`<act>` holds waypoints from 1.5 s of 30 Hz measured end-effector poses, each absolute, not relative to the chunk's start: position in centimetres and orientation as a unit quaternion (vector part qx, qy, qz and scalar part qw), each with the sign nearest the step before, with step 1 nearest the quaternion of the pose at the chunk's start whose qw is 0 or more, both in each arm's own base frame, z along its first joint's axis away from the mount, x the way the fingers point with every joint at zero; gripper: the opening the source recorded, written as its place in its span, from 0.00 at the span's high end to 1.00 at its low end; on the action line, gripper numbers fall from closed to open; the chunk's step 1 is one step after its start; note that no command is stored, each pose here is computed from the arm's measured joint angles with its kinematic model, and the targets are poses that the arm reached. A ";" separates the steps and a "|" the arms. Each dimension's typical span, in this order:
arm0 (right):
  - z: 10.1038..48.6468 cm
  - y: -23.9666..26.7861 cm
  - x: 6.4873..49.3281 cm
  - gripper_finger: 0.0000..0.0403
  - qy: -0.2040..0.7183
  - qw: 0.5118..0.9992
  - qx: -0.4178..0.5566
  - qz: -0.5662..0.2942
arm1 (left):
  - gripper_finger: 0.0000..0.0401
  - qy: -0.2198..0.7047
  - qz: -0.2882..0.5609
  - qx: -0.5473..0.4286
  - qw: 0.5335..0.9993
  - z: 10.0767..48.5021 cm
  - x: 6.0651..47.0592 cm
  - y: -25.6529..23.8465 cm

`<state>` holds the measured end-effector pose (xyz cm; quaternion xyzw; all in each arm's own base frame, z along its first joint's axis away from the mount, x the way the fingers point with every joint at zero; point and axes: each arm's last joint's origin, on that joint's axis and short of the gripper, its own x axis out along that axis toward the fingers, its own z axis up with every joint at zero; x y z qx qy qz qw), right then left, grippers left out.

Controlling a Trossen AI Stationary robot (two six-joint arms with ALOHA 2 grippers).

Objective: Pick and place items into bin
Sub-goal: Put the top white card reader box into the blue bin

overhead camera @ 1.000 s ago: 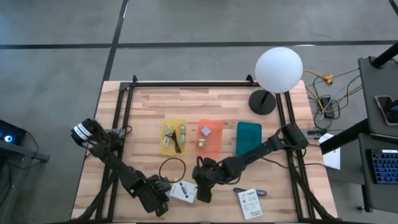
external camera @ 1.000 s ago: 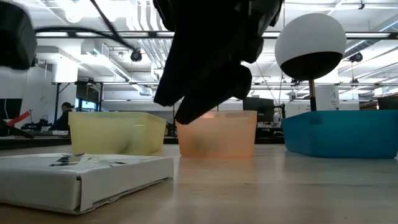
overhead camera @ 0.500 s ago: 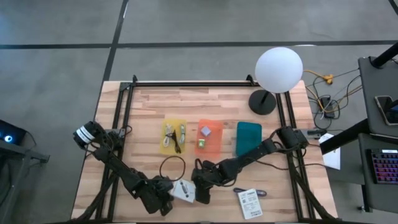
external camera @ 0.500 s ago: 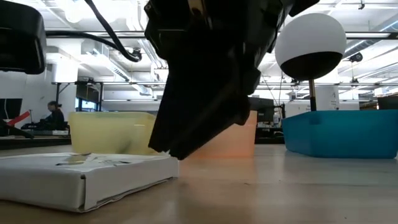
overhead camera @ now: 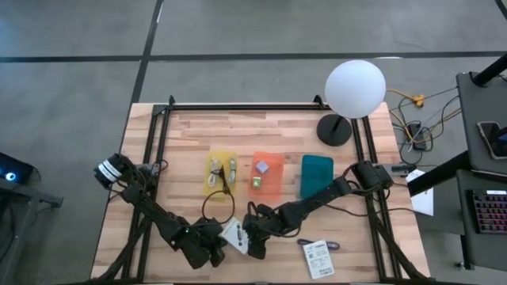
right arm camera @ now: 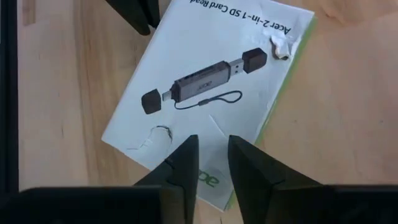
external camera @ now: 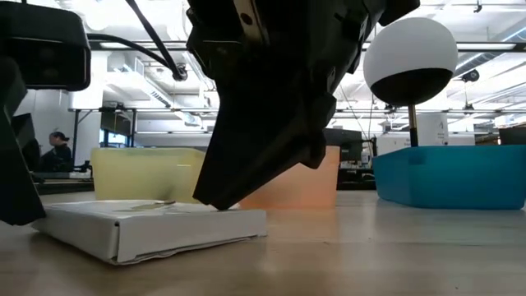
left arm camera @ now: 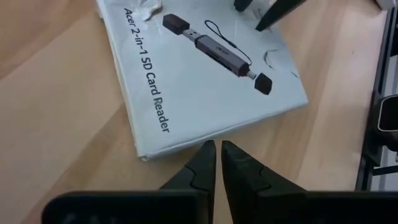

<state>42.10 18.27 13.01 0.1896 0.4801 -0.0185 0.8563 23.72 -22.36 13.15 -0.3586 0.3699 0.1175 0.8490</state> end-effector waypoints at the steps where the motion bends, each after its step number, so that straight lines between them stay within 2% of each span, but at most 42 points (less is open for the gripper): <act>1: 12.8 18.3 42.1 0.83 0.482 0.855 0.190 -0.019 | 0.97 0.368 0.118 -0.358 0.850 13.2 23.7 -22.4; 10: 12.0 18.3 42.2 0.84 0.488 0.852 0.186 -0.021 | 0.97 0.324 0.099 -0.361 0.869 13.9 24.3 -22.7; 15: 12.4 18.3 42.2 0.84 0.483 0.854 0.194 -0.029 | 0.97 0.336 0.085 -0.362 0.866 14.1 24.0 -23.3; 18: 13.4 18.4 41.9 0.85 0.467 0.868 0.161 -0.053 | 0.97 0.352 0.079 -0.363 0.859 13.8 23.5 -23.5; 24: 14.2 17.5 41.6 0.86 0.476 0.865 0.135 -0.084 | 0.97 0.379 0.105 -0.368 0.842 13.2 22.8 -23.2; 33: 13.2 17.1 41.9 0.79 0.484 0.863 0.121 -0.077 | 0.97 0.372 0.112 -0.380 0.840 13.2 23.1 -23.0; 45: 12.9 17.1 42.4 0.84 0.481 0.864 0.137 -0.059 | 0.97 0.361 0.152 -0.374 0.840 12.3 23.9 -21.0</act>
